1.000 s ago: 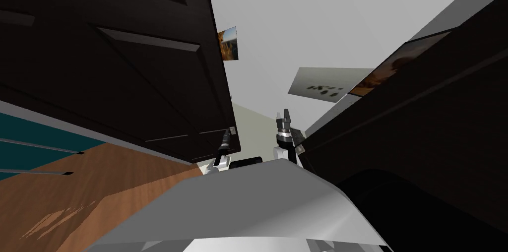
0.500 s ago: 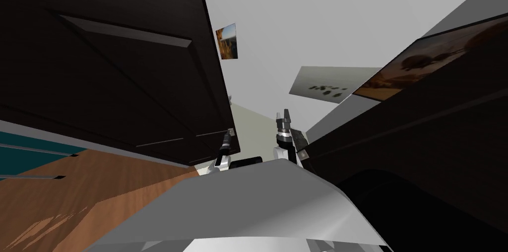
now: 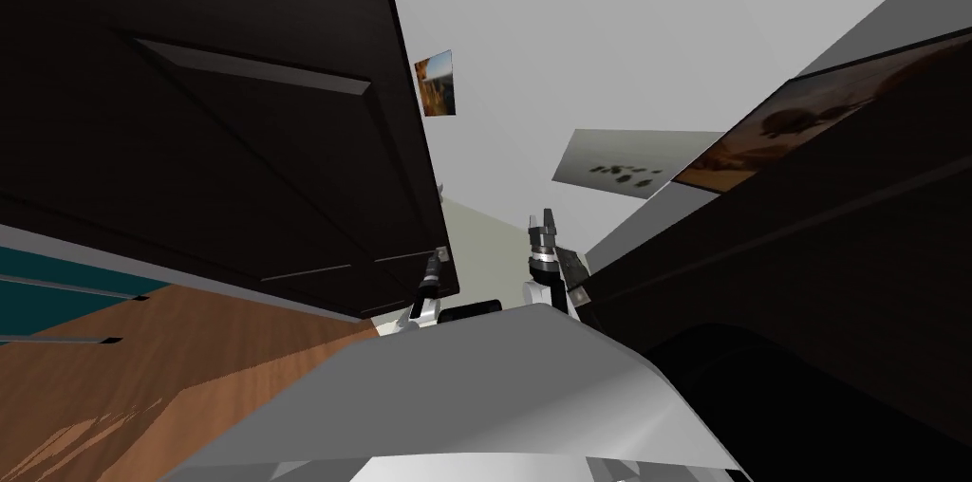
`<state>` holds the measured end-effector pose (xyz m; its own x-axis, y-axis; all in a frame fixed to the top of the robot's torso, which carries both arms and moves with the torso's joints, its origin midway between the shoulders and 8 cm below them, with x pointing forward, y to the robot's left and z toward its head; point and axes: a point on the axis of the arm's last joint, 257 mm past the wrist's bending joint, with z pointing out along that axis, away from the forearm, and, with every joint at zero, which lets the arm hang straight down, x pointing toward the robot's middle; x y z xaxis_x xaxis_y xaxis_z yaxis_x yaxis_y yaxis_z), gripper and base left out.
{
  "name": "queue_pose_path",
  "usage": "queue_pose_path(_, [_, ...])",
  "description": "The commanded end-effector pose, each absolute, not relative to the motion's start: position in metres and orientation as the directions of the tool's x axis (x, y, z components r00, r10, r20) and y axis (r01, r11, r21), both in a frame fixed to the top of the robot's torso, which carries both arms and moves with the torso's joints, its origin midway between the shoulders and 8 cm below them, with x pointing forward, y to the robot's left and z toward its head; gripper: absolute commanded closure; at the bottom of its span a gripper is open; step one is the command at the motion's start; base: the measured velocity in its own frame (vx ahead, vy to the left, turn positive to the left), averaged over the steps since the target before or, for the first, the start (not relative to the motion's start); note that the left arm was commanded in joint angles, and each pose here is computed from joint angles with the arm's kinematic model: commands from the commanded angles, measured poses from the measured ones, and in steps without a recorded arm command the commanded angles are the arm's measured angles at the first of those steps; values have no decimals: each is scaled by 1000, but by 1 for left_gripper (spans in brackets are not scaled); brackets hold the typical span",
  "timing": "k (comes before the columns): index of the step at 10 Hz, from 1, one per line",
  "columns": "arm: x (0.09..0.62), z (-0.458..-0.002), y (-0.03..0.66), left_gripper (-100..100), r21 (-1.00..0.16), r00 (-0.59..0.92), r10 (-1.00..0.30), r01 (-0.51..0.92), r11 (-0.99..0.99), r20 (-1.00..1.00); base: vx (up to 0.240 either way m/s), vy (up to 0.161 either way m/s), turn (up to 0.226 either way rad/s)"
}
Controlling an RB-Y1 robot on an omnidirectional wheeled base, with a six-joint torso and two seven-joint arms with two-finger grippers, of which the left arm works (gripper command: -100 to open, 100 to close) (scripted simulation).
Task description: Push the door open
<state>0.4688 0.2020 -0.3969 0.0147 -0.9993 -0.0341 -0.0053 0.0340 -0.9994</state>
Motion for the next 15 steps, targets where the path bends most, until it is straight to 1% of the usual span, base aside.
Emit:
queue_pose_path(1, [472, -393, 219, 100, -999, 38, -998, 2, 48, -48, 161, -36, 70])
queue_pose_path(3, [473, -392, 237, 100, -998, 67, -996, 2, 56, -56, 170, -73, 73])
queue_pose_path(4, [470, -399, 223, -100, -998, 40, -997, -7, 61, -61, 36, -6, 147])
queue_pose_path(10, [473, -397, 198, -100, -997, -13, -997, 0, 73, -73, -67, 58, 135])
queue_pose_path(15, [473, -396, 160, -100, -998, -63, -996, 2, 56, -56, -48, 16, 128])
